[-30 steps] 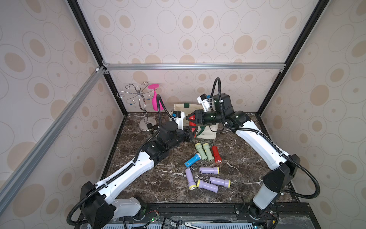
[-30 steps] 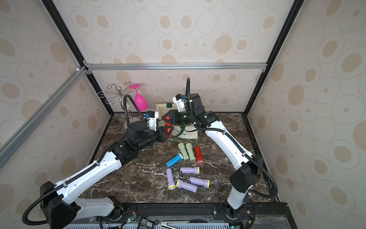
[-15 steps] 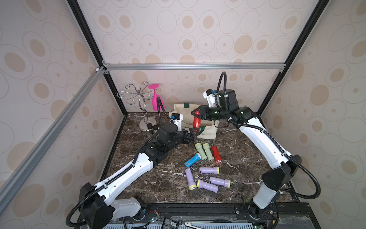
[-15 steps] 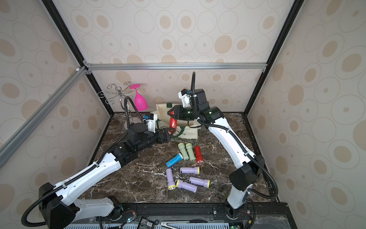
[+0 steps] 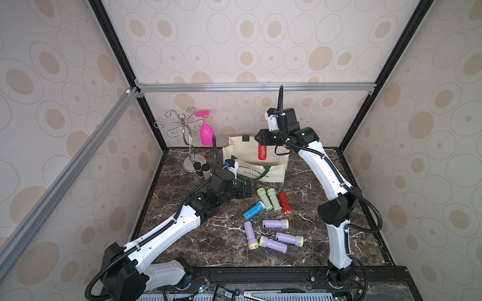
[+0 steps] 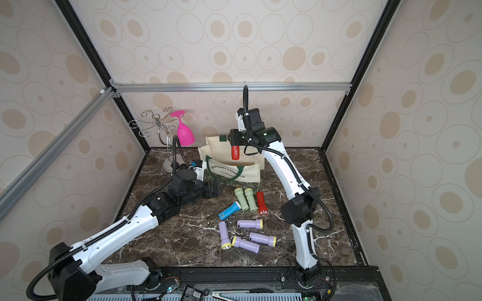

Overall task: Put the flashlights into the tote bags
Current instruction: Pick up the flashlight from the center of the board, then place the flashlight in the canvas bag.

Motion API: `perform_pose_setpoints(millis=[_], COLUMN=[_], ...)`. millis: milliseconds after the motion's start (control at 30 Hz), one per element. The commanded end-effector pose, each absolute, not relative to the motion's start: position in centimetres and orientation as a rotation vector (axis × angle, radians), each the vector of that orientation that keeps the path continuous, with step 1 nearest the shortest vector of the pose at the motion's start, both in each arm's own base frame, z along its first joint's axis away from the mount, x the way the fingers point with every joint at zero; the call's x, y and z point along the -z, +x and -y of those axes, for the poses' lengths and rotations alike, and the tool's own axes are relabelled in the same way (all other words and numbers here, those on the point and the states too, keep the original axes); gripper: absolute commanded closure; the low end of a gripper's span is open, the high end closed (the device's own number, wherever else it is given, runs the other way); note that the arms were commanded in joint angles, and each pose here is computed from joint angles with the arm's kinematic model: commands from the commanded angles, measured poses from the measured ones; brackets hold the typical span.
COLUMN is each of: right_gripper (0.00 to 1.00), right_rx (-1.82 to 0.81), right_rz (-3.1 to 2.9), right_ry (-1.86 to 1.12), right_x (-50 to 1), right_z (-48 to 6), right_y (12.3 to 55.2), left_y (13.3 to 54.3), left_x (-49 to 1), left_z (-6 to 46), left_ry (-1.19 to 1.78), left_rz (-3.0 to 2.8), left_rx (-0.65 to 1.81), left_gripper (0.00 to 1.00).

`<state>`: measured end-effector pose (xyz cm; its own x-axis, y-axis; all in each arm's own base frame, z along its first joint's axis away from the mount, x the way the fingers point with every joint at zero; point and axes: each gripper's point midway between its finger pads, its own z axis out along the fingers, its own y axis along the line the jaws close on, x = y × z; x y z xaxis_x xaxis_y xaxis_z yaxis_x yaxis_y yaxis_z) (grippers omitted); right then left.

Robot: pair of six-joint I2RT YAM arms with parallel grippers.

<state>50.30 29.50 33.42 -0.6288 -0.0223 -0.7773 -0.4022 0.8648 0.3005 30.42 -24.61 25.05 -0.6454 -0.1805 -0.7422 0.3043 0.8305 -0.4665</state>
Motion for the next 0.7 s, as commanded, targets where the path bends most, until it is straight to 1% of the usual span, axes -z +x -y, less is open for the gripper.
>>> perform_pose_setpoints(millis=[0,267,567,667], right_gripper=[1.00,1.00,1.00,0.97], right_rx=[-0.429,-0.257,-0.141,-0.126], right_rz=[-2.181,-2.237,-2.329,-2.355], right_ry=[-0.372,-0.515,-0.616,-0.633], right_x=[-33.0,-28.0,-23.1,-21.9], right_z=[-28.4,-28.0,-27.7,-27.6], right_y=[51.3,53.0,52.9,52.8], left_y=[29.8,28.9,28.3,28.3], left_x=[-24.8,-22.0,-19.7,-19.0], left_z=[23.8,23.3,22.9,22.8], left_ry=[0.092,0.078,0.063,0.054], left_rz=[-2.167,-2.237,-2.283,-2.305], left_rx=[0.701,0.689,0.678,0.668], left_gripper=[0.07,0.07,0.10,0.12])
